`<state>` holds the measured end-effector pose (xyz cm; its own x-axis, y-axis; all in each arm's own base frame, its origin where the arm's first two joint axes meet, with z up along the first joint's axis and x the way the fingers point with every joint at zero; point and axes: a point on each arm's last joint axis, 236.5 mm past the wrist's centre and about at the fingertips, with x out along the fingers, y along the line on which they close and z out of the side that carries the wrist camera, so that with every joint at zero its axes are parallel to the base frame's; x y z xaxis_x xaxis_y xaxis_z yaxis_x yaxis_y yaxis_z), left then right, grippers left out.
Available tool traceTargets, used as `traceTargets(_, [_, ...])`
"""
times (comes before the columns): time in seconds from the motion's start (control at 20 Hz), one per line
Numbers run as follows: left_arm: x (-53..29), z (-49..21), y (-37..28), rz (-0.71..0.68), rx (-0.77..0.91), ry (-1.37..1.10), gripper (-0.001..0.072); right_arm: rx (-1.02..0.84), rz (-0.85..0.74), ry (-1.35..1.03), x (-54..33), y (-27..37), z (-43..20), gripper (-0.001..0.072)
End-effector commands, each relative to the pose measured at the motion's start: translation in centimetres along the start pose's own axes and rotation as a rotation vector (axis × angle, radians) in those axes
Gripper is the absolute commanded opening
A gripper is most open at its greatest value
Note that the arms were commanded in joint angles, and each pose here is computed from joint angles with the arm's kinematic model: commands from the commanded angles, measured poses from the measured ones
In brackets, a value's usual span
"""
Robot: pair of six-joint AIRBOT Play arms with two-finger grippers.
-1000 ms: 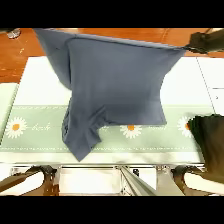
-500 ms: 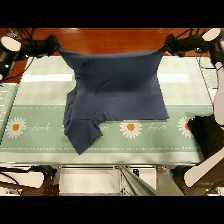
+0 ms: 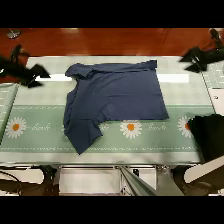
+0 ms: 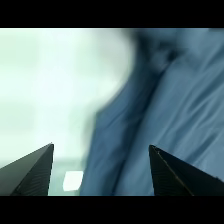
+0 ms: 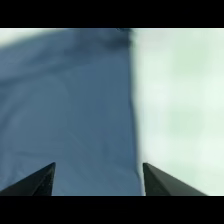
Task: Fold the shirts.
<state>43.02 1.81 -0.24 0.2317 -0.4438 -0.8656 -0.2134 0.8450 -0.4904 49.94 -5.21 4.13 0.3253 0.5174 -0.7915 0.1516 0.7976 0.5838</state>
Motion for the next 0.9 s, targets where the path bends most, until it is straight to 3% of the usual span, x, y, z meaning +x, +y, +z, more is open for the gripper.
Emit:
traceTargets(0.0, [0.2,-9.6,4.3,-0.018,-0.149,0.191,0.0701,0.073,-0.175,0.088,-3.4,-6.0,-6.4,0.0624])
traceTargets(0.25, [4.7,-16.7,2.2,-0.263,-0.268,0.207,0.0701,0.060,-0.004,-0.011,-0.4,-3.0,-11.6,0.0624])
traceTargets(0.75, [9.4,-19.3,0.1,-0.200,-0.177,0.257,0.0697,0.125,0.057,0.043,1.8,-2.5,-16.3,0.0624])
traceTargets(0.8, [9.7,-19.3,-0.1,-0.194,-0.165,0.257,0.0657,0.126,0.061,0.042,1.8,-2.4,-16.2,0.0624])
traceTargets(0.85, [9.8,-19.3,-0.2,-0.190,-0.160,0.254,0.0560,0.128,0.068,0.040,1.8,-2.3,-16.2,0.0624])
